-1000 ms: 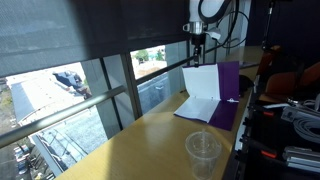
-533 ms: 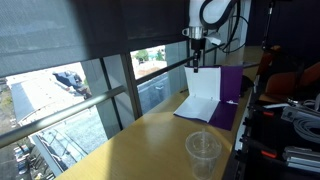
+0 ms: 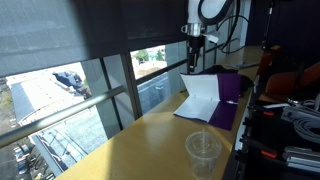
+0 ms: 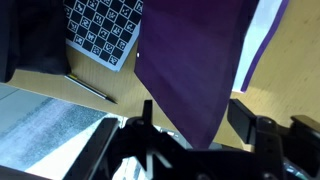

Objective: Close the purple folder.

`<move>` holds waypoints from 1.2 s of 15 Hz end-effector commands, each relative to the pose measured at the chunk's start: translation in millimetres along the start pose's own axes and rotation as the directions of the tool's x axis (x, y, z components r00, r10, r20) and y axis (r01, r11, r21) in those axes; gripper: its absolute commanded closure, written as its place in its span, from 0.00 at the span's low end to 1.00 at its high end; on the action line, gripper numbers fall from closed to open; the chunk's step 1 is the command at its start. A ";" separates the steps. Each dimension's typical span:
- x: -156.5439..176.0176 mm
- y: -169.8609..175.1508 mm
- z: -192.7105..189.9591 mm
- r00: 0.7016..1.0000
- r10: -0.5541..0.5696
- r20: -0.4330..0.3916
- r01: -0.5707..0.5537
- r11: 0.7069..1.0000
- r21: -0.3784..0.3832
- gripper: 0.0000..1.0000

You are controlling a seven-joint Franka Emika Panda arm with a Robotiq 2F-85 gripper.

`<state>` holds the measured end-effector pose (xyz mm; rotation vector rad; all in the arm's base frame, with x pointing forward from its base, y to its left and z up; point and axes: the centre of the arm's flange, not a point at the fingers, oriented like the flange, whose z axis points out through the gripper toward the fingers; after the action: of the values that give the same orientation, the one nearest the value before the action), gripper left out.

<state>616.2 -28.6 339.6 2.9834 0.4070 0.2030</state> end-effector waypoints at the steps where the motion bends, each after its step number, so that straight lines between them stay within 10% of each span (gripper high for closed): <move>1: -19.2 2.0 -26.6 0.996 0.090 0.004 -0.089 0.989 0.119 0.00; 5: -56.0 14.5 -35.4 0.977 0.202 0.065 -0.212 0.946 0.244 0.00; 18: -99.9 66.0 -58.7 0.937 0.336 0.090 -0.348 0.908 0.235 0.00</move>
<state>529.0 -111.5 375.9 3.2537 -0.0950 0.1134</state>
